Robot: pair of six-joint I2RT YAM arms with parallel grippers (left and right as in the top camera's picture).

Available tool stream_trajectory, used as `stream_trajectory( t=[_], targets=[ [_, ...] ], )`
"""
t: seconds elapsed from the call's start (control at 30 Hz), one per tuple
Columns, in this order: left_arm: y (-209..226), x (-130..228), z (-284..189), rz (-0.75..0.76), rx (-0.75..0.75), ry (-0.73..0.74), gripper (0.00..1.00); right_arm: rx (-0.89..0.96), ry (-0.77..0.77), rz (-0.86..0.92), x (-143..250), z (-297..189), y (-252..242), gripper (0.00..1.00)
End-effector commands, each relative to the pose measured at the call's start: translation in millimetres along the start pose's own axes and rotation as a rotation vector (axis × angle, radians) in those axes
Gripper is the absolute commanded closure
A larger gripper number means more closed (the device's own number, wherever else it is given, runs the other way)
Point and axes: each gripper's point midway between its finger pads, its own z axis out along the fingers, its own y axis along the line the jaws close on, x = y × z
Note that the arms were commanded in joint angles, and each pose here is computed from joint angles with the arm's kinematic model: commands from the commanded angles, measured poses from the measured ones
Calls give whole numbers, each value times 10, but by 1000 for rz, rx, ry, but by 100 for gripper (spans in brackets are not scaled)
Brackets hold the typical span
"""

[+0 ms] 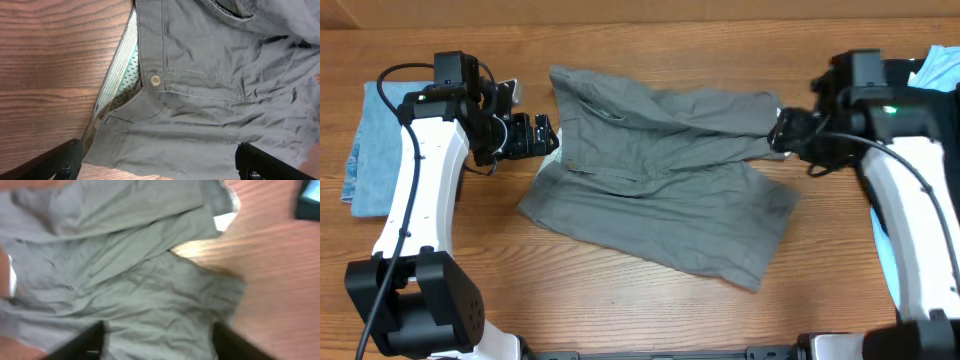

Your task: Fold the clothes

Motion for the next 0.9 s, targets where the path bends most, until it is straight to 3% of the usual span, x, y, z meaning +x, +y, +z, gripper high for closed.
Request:
stream_trajectory(
  t=[0.0,0.23,0.4,0.47,0.57,0.63,0.87],
  targets=[
    [79,-252,-2,39,-54,-97,0,73,-24,39,-45,-135,-244,2],
    [129,-348,-25,42,-74,-137,0,189,-28,93,-54,-184,-591,0],
    [-57,-253,8,-18,12,-97,0,188,-30,93,-58,-183,-589,0],
    [-33,-150,28,-23,-20,-56,15,188,-29,93,-57,-183,-590,0],
    [70,180,31,-48,-103,73,76,188,-29,93,-57,-183,-590,0],
    [157,421,9,-50,-167,168,94,188,-29,93,-57,-183,-590,0],
    [343,1173,330,-113,-201,395,96,188,-29,93,-57,-183,-590,0]
  ],
)
